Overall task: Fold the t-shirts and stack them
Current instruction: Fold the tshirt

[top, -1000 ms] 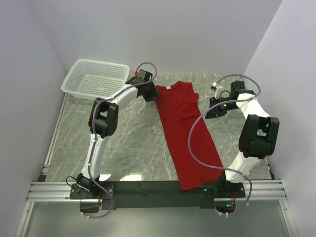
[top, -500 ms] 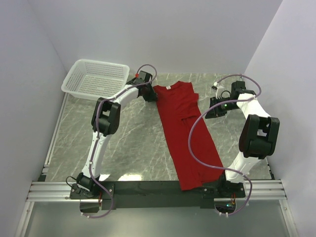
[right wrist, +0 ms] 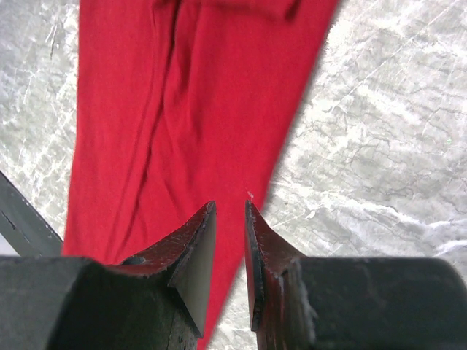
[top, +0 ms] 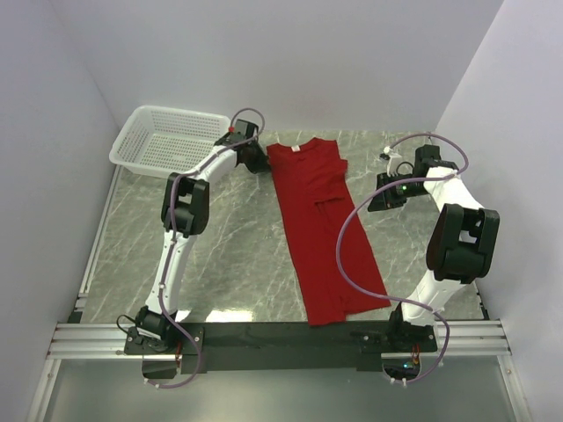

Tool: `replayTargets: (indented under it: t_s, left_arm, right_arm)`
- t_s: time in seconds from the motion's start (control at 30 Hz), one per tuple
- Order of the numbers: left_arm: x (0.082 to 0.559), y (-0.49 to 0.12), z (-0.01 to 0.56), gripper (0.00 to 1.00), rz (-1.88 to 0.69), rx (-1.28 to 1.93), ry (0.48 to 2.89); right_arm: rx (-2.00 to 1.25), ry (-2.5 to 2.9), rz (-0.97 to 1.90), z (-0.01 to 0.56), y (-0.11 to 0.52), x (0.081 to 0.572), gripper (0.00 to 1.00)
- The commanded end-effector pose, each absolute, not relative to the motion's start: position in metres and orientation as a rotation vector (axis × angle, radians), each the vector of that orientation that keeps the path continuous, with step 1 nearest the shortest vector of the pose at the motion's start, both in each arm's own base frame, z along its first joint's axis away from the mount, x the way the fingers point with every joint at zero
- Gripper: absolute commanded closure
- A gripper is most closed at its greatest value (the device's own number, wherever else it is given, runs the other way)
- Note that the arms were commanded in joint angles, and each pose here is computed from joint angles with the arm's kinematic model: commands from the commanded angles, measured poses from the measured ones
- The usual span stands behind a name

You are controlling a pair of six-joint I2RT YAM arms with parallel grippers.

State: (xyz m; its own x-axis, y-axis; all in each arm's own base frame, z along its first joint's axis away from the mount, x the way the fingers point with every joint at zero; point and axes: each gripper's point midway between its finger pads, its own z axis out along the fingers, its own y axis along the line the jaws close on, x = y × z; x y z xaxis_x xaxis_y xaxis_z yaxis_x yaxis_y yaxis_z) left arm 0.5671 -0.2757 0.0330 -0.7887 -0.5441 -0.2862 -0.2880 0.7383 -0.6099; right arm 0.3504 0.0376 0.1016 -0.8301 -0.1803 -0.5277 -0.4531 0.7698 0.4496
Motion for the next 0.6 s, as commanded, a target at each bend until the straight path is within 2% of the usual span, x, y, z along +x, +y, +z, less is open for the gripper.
replayTargets:
  t_s: [0.0,0.07,0.1,0.17,0.2,0.3,0.47,0.57]
  left_arm:
    - [0.596,-0.248,0.049,1.0,-0.746,-0.689,2.411]
    - [0.603,-0.24,0.047,0.99,-0.76,-0.699,2.407]
    - [0.605,-0.238,0.046,0.9,-0.77,-0.703,2.406]
    - [0.609,-0.236,0.048,0.79,-0.798,-0.693,2.396]
    - [0.61,-0.237,0.053,0.68,-0.808,-0.672,2.391]
    - [0.61,-0.245,0.076,0.58,-0.875,-0.611,2.353]
    - [0.603,-0.256,0.112,0.54,-0.94,-0.504,2.306]
    - [0.595,-0.262,0.139,0.53,-0.97,-0.438,2.272]
  right_arm:
    - [-0.49,2.455,0.767,0.114,0.035,0.352,0.71]
    - [-0.481,2.459,0.76,0.113,0.034,0.353,0.71]
    - [-0.475,2.464,0.762,0.111,0.034,0.355,0.7]
    - [-0.464,2.464,0.748,0.113,0.032,0.362,0.71]
    - [-0.456,2.473,0.74,0.11,0.031,0.366,0.7]
    - [-0.421,2.49,0.735,0.109,0.034,0.384,0.7]
    - [-0.331,2.462,0.746,0.12,0.049,0.425,0.66]
    - [-0.207,2.483,0.778,0.11,0.061,0.457,0.59]
